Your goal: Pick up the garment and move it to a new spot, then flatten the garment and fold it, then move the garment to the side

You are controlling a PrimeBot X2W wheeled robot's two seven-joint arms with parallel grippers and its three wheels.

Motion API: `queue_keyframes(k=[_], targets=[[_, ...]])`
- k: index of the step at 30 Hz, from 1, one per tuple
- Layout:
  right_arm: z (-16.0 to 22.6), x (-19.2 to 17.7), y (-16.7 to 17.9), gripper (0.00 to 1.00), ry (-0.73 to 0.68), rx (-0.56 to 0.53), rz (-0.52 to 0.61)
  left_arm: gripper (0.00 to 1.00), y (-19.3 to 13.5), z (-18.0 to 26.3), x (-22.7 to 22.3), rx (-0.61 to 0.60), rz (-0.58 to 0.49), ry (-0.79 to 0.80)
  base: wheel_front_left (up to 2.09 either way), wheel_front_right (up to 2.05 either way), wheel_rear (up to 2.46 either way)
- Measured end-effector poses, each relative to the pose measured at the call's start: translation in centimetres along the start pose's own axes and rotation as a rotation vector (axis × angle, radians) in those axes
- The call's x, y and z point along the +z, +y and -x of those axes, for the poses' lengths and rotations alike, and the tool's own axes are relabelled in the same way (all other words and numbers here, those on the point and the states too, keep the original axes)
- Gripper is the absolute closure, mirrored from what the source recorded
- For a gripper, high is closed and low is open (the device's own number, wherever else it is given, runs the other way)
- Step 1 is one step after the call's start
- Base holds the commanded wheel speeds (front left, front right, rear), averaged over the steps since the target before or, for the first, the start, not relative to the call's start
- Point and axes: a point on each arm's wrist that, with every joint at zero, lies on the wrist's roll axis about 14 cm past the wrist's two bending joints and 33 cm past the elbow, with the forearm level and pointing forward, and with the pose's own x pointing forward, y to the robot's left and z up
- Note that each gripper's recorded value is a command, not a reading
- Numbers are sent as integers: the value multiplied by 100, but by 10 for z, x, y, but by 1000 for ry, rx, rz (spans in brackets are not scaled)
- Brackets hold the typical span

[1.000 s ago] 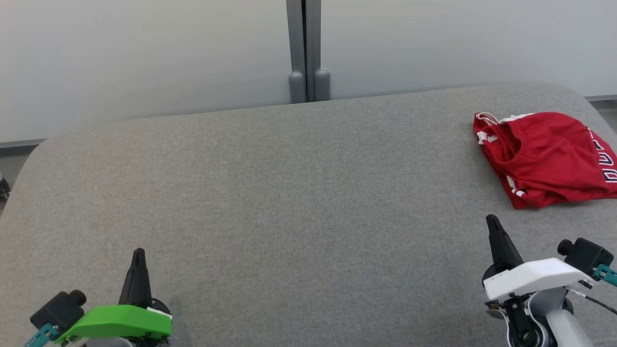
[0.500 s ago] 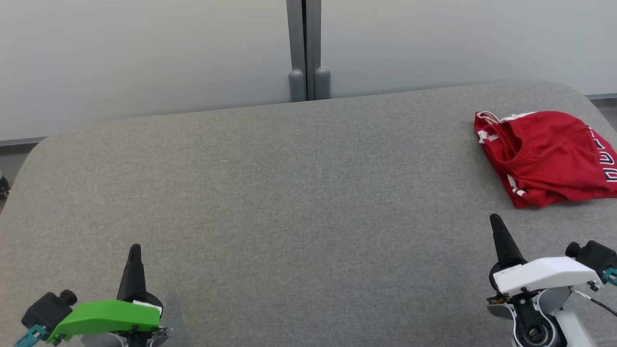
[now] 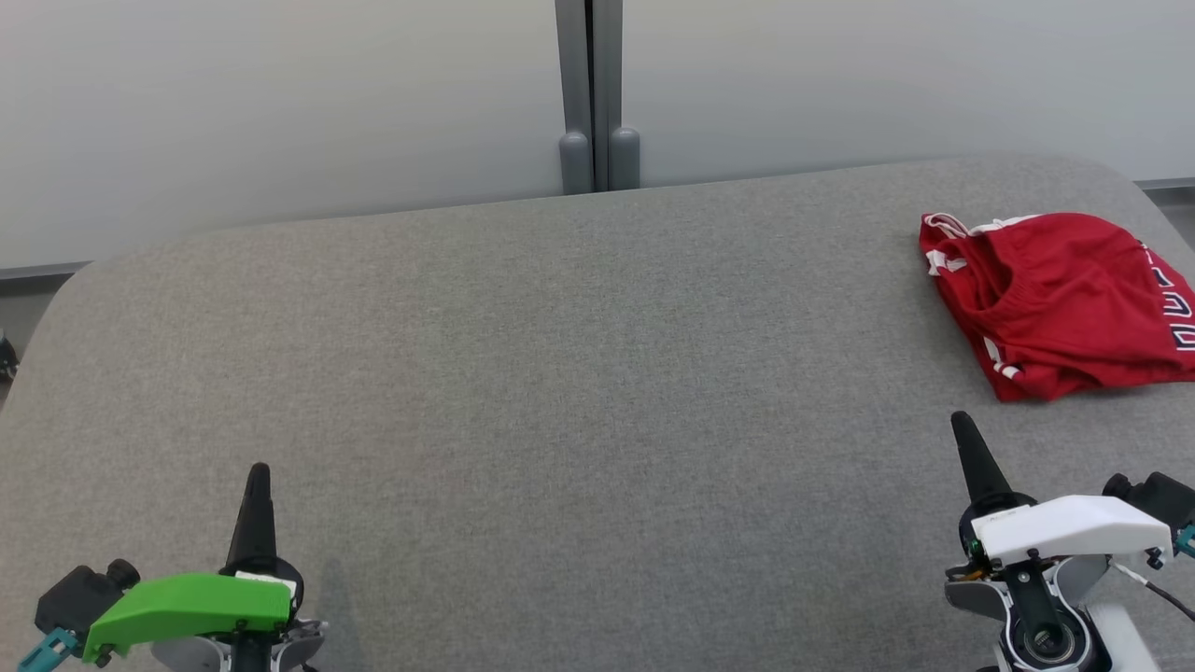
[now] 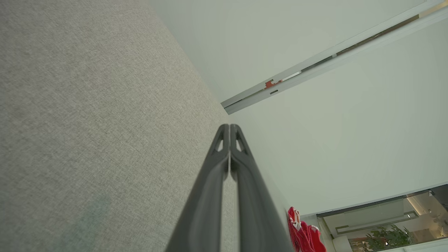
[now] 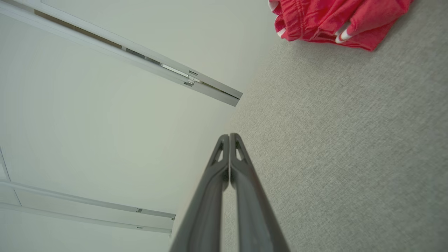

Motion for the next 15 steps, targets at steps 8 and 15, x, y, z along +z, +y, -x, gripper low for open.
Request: queue_keyframes(k=[8,15], targets=[[-1,1,0,100,-2,-2,-79,100,-1,-2,2,-4,77,3,0,0,0],[-1,2,0,100,-1,0,-142,100,-3,-3,3,-8,139,5,0,0,0]])
